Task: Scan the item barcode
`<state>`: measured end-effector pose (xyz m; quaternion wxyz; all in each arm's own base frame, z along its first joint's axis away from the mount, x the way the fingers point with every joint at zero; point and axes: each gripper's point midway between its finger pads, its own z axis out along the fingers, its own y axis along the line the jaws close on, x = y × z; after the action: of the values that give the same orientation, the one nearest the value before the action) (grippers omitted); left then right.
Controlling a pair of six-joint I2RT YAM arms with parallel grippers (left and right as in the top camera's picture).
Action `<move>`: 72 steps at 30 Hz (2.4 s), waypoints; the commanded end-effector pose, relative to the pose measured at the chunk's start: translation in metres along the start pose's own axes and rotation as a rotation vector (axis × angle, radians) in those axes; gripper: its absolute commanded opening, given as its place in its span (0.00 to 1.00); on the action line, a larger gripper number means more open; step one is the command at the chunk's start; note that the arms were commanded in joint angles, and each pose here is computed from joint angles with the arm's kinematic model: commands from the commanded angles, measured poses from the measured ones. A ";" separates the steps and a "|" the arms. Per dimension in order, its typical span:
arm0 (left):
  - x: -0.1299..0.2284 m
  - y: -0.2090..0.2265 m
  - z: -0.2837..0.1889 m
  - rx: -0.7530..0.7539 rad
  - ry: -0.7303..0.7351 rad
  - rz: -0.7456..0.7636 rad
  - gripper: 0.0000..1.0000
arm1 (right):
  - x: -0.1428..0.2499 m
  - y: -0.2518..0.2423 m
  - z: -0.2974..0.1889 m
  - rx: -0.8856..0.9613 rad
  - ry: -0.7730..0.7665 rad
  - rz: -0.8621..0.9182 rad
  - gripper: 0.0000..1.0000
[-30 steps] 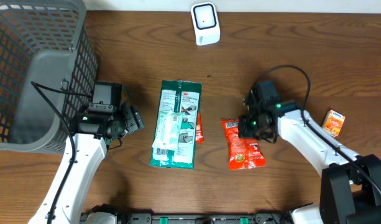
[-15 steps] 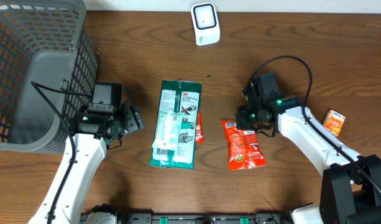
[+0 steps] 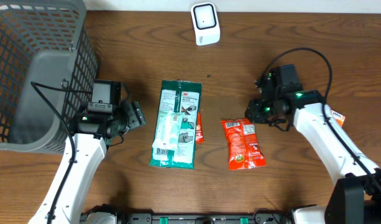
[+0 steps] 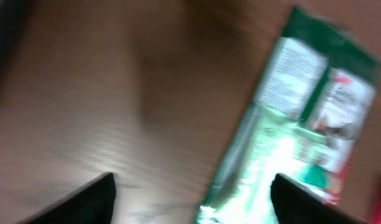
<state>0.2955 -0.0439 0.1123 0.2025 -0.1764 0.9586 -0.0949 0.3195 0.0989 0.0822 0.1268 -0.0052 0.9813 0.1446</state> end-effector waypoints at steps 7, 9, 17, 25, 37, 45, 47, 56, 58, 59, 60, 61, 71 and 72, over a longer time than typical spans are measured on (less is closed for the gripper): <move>0.007 -0.078 -0.024 0.257 0.037 0.130 0.07 | 0.004 -0.010 -0.013 -0.085 0.025 -0.061 0.68; 0.006 -0.095 -0.035 0.283 0.026 0.167 0.07 | 0.002 -0.011 -0.015 -0.119 0.019 -0.040 0.70; 0.018 -0.135 -0.026 0.309 0.095 0.252 0.07 | 0.010 -0.021 -0.014 -0.161 0.038 -0.002 0.71; 0.070 -0.182 0.023 0.360 0.240 0.384 0.07 | 0.031 -0.018 -0.001 -0.215 0.076 0.005 0.71; 0.127 -0.247 0.080 0.538 0.362 0.421 0.08 | 0.040 -0.038 0.008 -0.279 0.045 0.099 0.71; 0.147 -0.245 0.102 0.514 0.403 0.439 0.11 | 0.049 -0.038 0.029 -0.331 0.098 0.126 0.70; 0.148 -0.245 0.105 0.511 0.407 0.439 0.11 | 0.052 -0.040 0.036 -0.344 0.119 0.141 0.69; 0.148 -0.236 0.115 0.463 0.392 0.437 0.11 | 0.062 -0.032 0.054 -0.468 0.184 0.175 0.66; 0.147 -0.233 0.118 0.446 0.381 0.438 0.11 | 0.063 -0.032 0.057 -0.475 0.191 0.183 0.64; 0.147 -0.232 0.118 0.444 0.381 0.437 0.11 | 0.064 -0.032 0.058 -0.475 0.196 0.186 0.63; 0.147 -0.232 0.118 0.443 0.379 0.437 0.11 | 0.065 -0.032 0.059 -0.477 0.201 0.189 0.63; 0.146 -0.232 0.119 0.440 0.376 0.437 0.11 | 0.066 -0.033 0.060 -0.477 0.206 0.192 0.63; 0.144 -0.223 0.123 0.390 0.364 0.436 0.11 | 0.078 -0.031 0.065 -0.494 0.222 0.206 0.55; 0.144 -0.222 0.124 0.386 0.362 0.436 0.11 | 0.078 -0.030 0.065 -0.504 0.215 0.204 0.55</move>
<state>0.2932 -0.3252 0.0201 0.0801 0.1032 0.9503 -0.2826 0.2749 0.0969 0.0117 0.0170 0.0405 0.9121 0.4075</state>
